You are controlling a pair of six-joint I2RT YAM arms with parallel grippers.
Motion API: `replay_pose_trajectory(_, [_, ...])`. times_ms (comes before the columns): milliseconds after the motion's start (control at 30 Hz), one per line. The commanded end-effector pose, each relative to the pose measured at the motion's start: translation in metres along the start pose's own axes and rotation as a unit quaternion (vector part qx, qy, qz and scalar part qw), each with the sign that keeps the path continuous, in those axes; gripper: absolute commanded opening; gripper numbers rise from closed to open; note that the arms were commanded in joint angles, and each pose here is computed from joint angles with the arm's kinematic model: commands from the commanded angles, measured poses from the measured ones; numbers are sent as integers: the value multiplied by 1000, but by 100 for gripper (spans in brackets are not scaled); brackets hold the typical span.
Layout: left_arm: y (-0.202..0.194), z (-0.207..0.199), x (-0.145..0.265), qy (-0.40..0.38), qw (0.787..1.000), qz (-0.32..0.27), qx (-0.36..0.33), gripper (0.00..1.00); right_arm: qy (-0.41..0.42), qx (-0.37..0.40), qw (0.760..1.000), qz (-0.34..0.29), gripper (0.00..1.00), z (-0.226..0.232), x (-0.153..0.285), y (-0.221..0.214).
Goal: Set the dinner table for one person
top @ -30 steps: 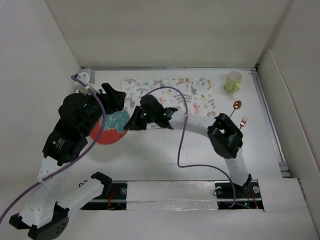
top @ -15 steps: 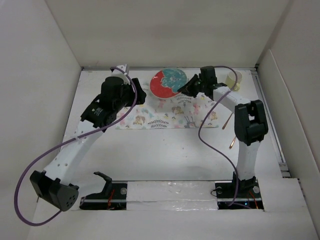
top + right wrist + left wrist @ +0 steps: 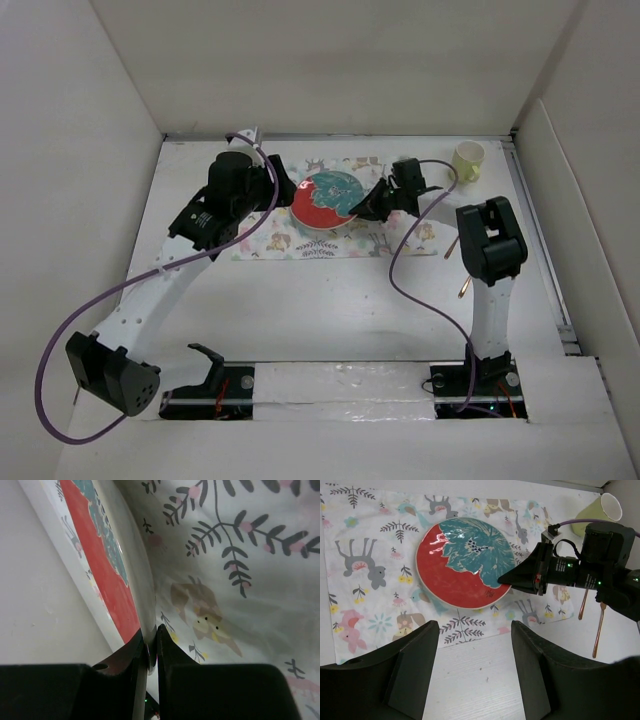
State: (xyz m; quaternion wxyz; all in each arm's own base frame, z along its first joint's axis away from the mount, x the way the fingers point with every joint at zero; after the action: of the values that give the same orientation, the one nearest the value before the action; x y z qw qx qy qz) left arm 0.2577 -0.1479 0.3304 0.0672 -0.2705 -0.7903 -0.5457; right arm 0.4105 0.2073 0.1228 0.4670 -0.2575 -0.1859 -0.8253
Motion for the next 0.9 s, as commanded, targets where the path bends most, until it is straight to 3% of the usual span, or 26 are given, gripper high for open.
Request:
replay_pose_trajectory(0, [1, -2, -6, -8, 1000, -9, 0, 56, 84, 51, 995, -10, 0, 37, 22, 1])
replay_pose_trajectory(100, [-1, -1, -9, -7, 1000, -5, -2, 56, 48, 42, 998, -14, 24, 23, 20, -3])
replay_pose_trajectory(133, [-2, -1, -10, -6, 1000, -6, -2, 56, 43, 45, 998, -21, 37, 23, 19, -1])
replay_pose_trajectory(233, [-3, 0, -13, -4, 1000, -4, -6, 56, -5, 60, 998, -25, 52, 21, 22, -3])
replay_pose_trajectory(333, [-4, 1, -16, -1, 1000, -4, -10, 56, -55, 95, 992, -57, 60, 30, 38, 4])
replay_pose_trajectory(433, [0, 3, -17, 12, 1000, -11, -24, 55, -91, 129, 984, -87, 59, 40, 61, 6])
replay_pose_trajectory(500, [3, 6, -17, 30, 999, -18, -35, 49, -98, 137, 979, -116, 51, 45, 89, 18])
replay_pose_trajectory(533, [6, 7, -17, 33, 998, -22, -47, 46, -107, 137, 975, -137, 23, 46, 99, 24])
replay_pose_trajectory(567, [8, 8, -17, 41, 997, -25, -52, 41, -114, 134, 971, -162, 5, 43, 115, 37])
replay_pose_trajectory(600, [7, 9, -19, 45, 997, -23, -58, 25, -112, 136, 965, -195, 0, 49, 134, 45])
replay_pose_trajectory(700, [5, 10, -22, 46, 996, -15, -69, 0, -140, 119, 935, -303, 0, 45, 184, 89])
replay_pose_trajectory(767, [-1, 12, -25, 42, 997, -7, -70, 0, -208, 90, 895, -384, 2, 32, 218, 123])
replay_pose_trajectory(800, [-1, 12, -24, 41, 997, -8, -70, 0, -204, 87, 890, -400, 2, 35, 229, 130])
replay_pose_trajectory(833, [-6, 14, -27, 43, 997, -3, -71, 0, -229, 76, 873, -424, 17, 30, 240, 141])
replay_pose_trajectory(867, [-7, 14, -27, 37, 997, -2, -70, 0, -259, 66, 867, -420, 26, 17, 239, 150])
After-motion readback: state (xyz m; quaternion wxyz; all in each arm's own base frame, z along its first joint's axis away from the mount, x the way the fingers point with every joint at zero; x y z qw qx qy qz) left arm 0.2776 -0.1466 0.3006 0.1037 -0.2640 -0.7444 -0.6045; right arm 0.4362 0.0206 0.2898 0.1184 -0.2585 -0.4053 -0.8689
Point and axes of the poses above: each gripper's point midway between its finger pads, its own x axis back along the fingers, its own z axis along the line the jaws close on, y = z × x, the point moved 9 cm from there along x, back along the fingers, and after that the axes turned 1 degree about x, right-handed, at the moved point
